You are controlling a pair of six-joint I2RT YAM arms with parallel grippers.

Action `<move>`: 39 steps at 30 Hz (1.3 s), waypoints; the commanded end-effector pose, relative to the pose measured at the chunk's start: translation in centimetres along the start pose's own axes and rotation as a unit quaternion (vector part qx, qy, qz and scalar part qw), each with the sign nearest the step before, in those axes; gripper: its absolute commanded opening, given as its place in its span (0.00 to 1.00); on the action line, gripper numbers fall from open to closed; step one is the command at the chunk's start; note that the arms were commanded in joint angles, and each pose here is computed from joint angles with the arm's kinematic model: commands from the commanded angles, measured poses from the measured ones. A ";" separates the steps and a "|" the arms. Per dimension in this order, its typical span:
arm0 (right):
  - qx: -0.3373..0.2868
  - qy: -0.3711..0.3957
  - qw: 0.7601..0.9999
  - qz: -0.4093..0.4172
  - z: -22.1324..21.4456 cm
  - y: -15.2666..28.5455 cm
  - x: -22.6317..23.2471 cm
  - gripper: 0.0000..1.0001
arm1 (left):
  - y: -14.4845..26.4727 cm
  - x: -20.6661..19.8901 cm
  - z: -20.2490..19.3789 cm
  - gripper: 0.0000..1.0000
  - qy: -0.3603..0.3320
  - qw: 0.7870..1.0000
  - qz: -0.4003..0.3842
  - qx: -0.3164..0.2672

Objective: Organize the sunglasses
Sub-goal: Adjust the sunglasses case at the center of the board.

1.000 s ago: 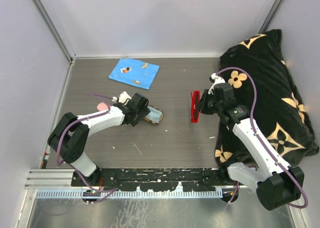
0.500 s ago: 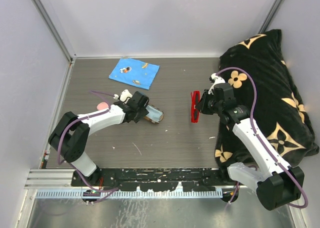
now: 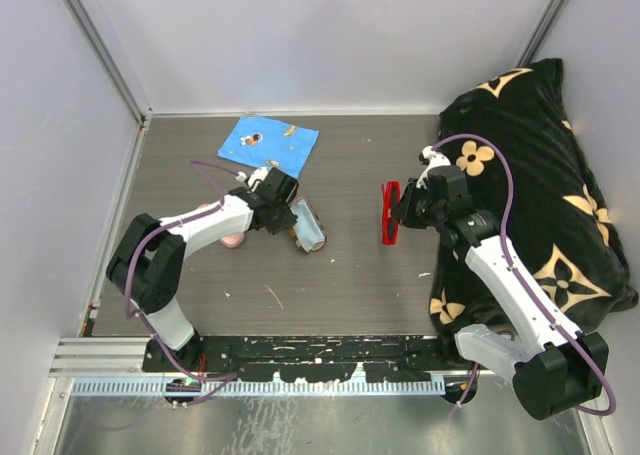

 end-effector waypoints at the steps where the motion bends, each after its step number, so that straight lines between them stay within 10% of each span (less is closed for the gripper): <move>1: -0.035 0.007 0.999 0.004 1.4 0.8 0.4 0.00 | 0.8 -1.2 0.0 0.23 -0.051 0.998 -0.014 0.025; 26: -0.048 -0.113 0.982 0.146 -0.1 0.2 4.8 0.00 | 6.3 2.0 -2.1 0.14 -0.281 0.958 0.037 0.039; 39: -0.013 -0.196 0.961 0.196 -5.0 -0.5 6.8 0.00 | 7.1 3.1 -4.8 0.18 -0.270 0.961 0.039 0.040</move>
Point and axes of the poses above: each gripper's point midway between its finger pads, its own y axis back along the fingers, its own x axis along the line the jaws close on, z = x × y, the point moved 2 cm from there along y, back along the fingers, and after that the axes turned 10 degrees about y, right-handed, at the moved point
